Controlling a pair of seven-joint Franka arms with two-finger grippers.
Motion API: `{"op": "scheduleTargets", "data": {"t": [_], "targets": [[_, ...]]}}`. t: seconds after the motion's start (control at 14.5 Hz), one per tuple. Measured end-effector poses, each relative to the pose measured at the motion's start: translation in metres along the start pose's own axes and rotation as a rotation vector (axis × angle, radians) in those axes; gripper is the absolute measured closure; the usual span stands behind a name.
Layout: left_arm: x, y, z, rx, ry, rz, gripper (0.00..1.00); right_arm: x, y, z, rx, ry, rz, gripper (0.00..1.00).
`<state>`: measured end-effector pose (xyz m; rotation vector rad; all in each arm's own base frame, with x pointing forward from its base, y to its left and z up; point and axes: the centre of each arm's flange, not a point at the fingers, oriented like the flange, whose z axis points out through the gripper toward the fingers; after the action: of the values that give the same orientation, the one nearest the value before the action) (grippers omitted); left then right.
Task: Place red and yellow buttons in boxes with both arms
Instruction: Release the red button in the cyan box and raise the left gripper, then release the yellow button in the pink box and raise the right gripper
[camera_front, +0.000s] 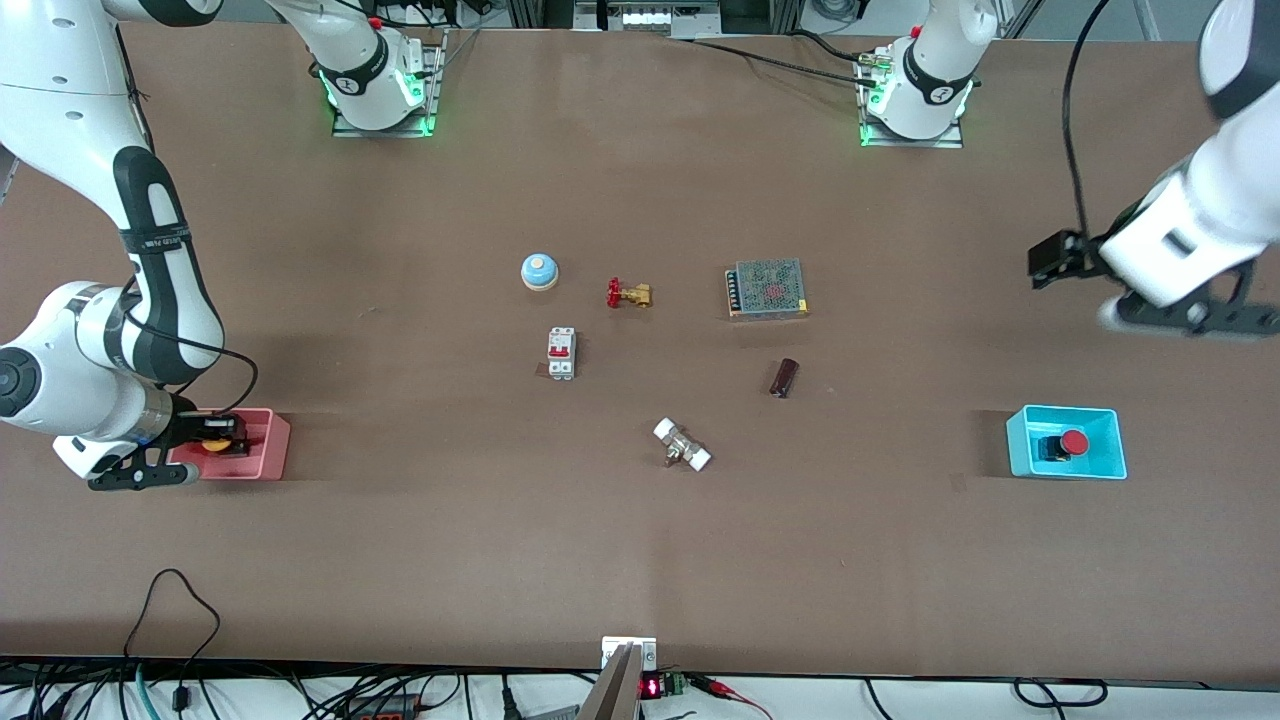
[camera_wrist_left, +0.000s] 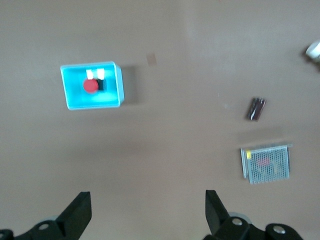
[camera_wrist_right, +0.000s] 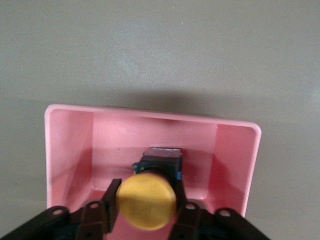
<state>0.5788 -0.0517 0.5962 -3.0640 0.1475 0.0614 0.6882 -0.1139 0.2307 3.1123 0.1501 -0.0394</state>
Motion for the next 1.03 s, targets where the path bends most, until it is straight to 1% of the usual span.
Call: {"op": "scheduleTargets", "data": {"t": [0.07,0.14,0.21,0.28,0.34,0.55,0.62,0.83,0.96,1.03], "targets": [[-0.012,-0.005,-0.005,0.000,0.041,-0.005,0.00,0.000,0.000,0.000,0.000,0.000,0.000,0.47],[-0.024,-0.008,-0.007,0.000,0.058,-0.009,0.00,0.000,0.000,0.000,0.000,0.000,0.000,0.44],[-0.032,-0.010,-0.006,-0.006,0.056,-0.015,0.00,0.000,0.001,0.000,0.000,0.001,0.001,0.34],[-0.036,-0.013,-0.003,-0.022,0.047,-0.021,0.00,0.000,0.001,-0.002,0.000,0.003,0.001,0.34],[-0.037,-0.015,0.001,-0.038,0.039,-0.023,0.00,0.000,0.001,-0.006,0.000,0.003,0.002,0.31],[-0.036,-0.022,0.011,-0.052,0.020,-0.027,0.00,-0.003,0.000,-0.029,0.012,-0.024,0.001,0.04],[-0.036,-0.021,0.011,-0.052,0.020,-0.025,0.00,-0.005,0.000,-0.041,0.016,-0.030,0.001,0.00],[-0.036,-0.019,0.011,-0.052,0.021,0.002,0.00,-0.011,-0.005,-0.081,0.030,-0.047,-0.005,0.00],[-0.036,-0.016,0.011,-0.052,0.021,0.015,0.00,-0.017,-0.011,-0.120,0.039,-0.053,-0.012,0.00],[-0.036,-0.015,0.010,-0.052,0.021,0.018,0.00,-0.021,-0.014,-0.142,0.041,-0.045,-0.016,0.00]]}}
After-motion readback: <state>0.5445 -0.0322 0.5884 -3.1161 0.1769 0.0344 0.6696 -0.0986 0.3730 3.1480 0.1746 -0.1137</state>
